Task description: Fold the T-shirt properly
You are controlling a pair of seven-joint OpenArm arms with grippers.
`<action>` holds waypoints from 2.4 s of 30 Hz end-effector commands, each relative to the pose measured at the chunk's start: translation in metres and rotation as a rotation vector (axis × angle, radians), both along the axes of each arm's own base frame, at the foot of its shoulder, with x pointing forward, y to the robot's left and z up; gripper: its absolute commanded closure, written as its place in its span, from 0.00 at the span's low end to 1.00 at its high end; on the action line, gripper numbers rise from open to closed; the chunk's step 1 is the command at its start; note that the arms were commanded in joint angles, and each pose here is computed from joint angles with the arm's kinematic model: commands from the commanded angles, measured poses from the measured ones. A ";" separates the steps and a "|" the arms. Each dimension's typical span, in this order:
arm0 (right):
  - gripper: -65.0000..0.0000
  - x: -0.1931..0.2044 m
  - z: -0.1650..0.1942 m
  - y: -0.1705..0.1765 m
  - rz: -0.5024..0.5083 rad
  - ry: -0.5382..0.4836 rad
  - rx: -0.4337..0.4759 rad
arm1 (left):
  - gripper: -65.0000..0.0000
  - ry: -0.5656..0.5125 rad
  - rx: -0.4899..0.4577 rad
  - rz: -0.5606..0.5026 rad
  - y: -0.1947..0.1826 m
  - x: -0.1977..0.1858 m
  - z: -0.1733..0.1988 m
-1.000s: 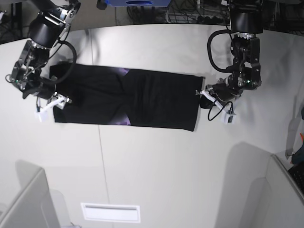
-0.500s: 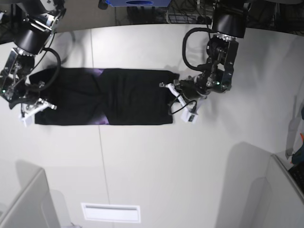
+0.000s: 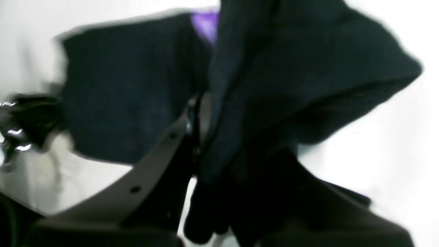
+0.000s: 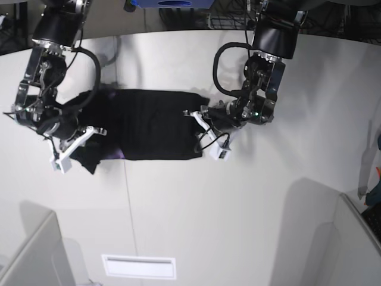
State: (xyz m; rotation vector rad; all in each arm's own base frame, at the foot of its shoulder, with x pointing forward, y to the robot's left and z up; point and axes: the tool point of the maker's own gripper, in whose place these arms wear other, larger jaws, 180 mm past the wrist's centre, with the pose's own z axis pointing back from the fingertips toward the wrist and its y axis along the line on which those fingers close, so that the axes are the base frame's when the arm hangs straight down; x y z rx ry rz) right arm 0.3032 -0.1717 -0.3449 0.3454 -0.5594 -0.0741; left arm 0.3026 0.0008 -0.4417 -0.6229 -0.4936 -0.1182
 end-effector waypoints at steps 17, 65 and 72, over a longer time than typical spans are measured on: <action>1.00 -0.006 0.029 0.081 0.054 -0.061 0.186 | 1.00 0.041 0.039 -0.012 0.005 -0.012 -0.010; 1.00 -0.001 -0.016 0.142 0.058 0.058 0.280 | 1.00 -0.008 0.054 0.088 0.049 -0.008 0.006; 1.00 0.004 -0.019 0.143 0.054 0.058 0.286 | 1.00 -0.024 0.071 0.109 0.070 -0.013 0.028</action>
